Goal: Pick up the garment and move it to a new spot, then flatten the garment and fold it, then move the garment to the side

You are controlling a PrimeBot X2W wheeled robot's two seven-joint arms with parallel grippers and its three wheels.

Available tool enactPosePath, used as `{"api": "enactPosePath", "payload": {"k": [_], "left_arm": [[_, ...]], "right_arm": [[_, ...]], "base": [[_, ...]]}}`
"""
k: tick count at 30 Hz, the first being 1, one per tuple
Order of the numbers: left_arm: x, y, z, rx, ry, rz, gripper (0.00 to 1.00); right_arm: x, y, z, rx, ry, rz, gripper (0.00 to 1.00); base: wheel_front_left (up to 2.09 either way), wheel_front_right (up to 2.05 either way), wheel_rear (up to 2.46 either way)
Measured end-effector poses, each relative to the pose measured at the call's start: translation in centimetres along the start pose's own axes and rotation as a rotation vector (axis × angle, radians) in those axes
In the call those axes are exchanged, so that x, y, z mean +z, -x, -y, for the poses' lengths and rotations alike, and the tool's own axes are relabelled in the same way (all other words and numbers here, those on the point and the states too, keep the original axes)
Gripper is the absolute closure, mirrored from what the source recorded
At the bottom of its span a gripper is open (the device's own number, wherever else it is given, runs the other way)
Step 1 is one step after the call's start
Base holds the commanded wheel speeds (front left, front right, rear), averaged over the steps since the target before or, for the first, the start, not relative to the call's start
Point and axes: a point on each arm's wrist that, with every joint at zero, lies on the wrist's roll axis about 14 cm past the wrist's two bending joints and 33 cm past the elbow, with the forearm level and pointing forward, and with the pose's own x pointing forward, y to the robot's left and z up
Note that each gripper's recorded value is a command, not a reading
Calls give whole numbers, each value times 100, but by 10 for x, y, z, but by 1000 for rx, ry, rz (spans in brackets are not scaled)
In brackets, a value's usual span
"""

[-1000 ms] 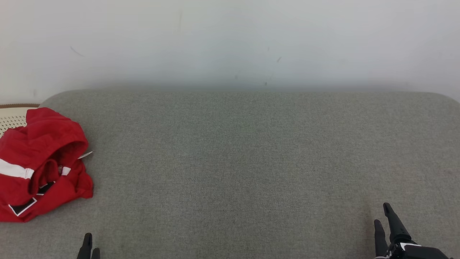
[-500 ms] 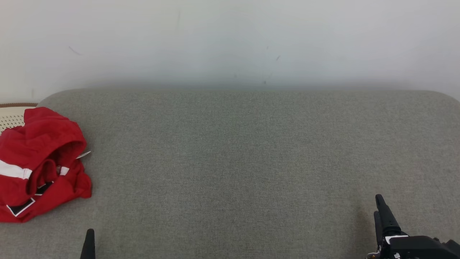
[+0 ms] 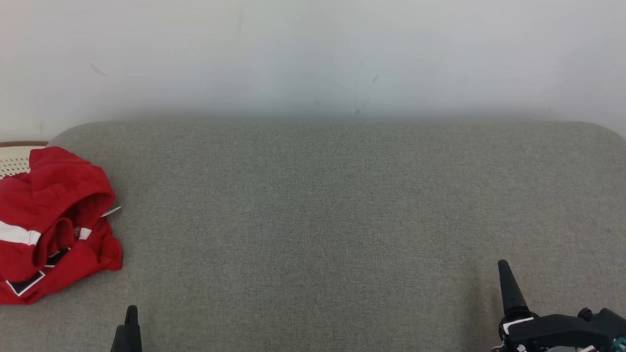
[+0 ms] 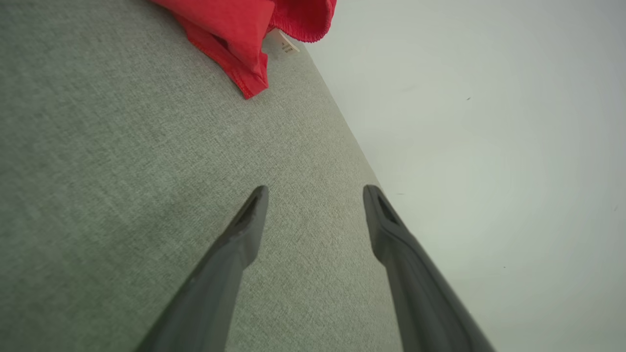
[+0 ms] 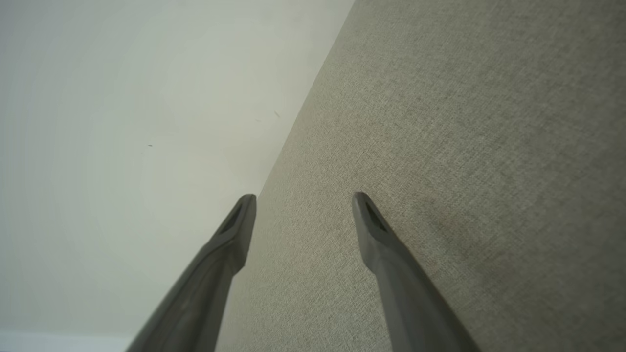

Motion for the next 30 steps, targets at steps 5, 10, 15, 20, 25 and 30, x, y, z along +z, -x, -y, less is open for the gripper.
{"api": "enactPosePath", "payload": {"k": [5, 10, 15, 20, 25, 30], "left_arm": [[1, -1, 2, 1, -88, 7, 0], [0, -1, 4, -5, -159, 12, 0], [-2, -2, 4, 1, -234, 13, 0], [-2, -3, 5, -3, -297, 19, 0], [-1, -3, 6, 1, -364, 30, 0], [1, -3, 6, 5, -432, 42, 0]], "right_arm": [[-3, 0, -2, 11, 81, -7, 0], [-4, 1, -4, 22, 159, -10, 0], [-5, 0, -7, 36, 231, -12, 0], [-4, -2, -10, 50, 296, -5, 0], [-6, -1, -10, 56, 354, -6, 0], [-6, -1, -12, 66, 414, -3, 0]], "base": [[0, 0, 0], [0, 0, 0], [0, 0, 0], [0, 0, 0], [0, 0, 0], [0, 0, 0]]}}
